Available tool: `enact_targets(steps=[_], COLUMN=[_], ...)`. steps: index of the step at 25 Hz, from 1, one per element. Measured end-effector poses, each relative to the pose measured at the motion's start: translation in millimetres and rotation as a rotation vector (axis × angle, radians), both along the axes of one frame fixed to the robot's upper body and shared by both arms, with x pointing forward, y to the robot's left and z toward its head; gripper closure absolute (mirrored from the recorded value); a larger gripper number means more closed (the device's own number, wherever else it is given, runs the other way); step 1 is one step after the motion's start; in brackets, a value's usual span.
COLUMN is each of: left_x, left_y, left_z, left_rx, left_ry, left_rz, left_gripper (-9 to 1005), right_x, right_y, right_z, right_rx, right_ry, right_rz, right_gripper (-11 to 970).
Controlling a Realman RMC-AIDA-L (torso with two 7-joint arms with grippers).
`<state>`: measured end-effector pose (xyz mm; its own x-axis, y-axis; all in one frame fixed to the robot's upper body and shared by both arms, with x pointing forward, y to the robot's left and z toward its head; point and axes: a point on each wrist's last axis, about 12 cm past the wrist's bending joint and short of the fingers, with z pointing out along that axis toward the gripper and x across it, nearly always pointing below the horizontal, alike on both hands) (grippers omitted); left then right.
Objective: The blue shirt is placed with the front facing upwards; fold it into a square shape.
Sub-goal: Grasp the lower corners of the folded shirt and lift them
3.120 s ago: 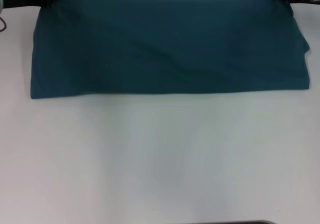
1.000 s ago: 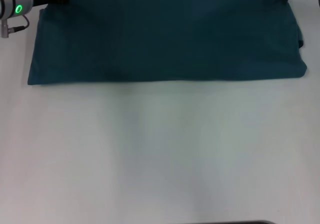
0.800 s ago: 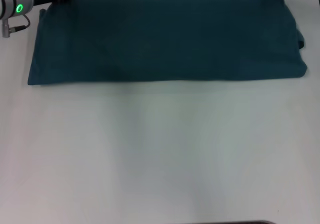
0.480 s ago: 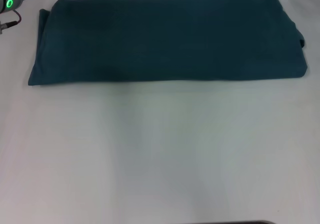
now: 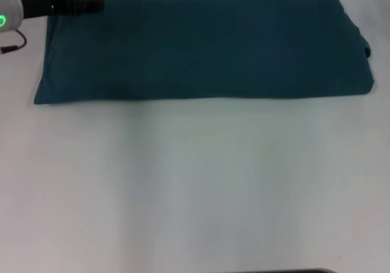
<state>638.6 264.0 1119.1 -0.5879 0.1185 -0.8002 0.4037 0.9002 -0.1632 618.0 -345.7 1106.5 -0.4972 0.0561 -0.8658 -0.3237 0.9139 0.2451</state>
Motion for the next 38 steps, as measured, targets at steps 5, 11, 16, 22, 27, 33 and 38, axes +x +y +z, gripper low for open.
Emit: enact_targets(steps=[5, 11, 16, 22, 27, 33, 38], left_x=[-16.7, -35.2, -45.0, -52.1, -54.7, -55.2, -54.7], left_y=[3, 9, 14, 19, 20, 21, 22], left_z=[-1.8, -7.0, -12.8, -20.6, -23.3, -23.8, -23.8], left_rx=[-0.051, -0.111, -0.144, -0.148, -0.147, -0.146, -0.137], left_ry=[0.052, 0.111, 0.128, 0.147, 0.151, 0.151, 0.147], left_rz=[-0.068, -0.104, -0.105, -0.097, -0.095, -0.095, -0.091], left_gripper=[77, 71, 71, 72, 71, 72, 71], right_x=[-25.3, -52.7, -73.8, -88.8, -87.7, -76.3, -70.2], right_y=[-15, -36, -51, -64, -61, -48, -40], right_z=[-1.1, -2.3, -7.7, -10.7, -18.1, -30.6, -32.3], right_rx=[0.054, 0.144, 0.196, 0.241, 0.250, 0.236, 0.231], right_ry=[0.048, 0.205, 0.332, 0.395, 0.412, 0.441, 0.435], right_rz=[0.078, 0.130, 0.109, 0.071, 0.053, 0.042, 0.051], right_gripper=[253, 257, 259, 260, 260, 260, 261])
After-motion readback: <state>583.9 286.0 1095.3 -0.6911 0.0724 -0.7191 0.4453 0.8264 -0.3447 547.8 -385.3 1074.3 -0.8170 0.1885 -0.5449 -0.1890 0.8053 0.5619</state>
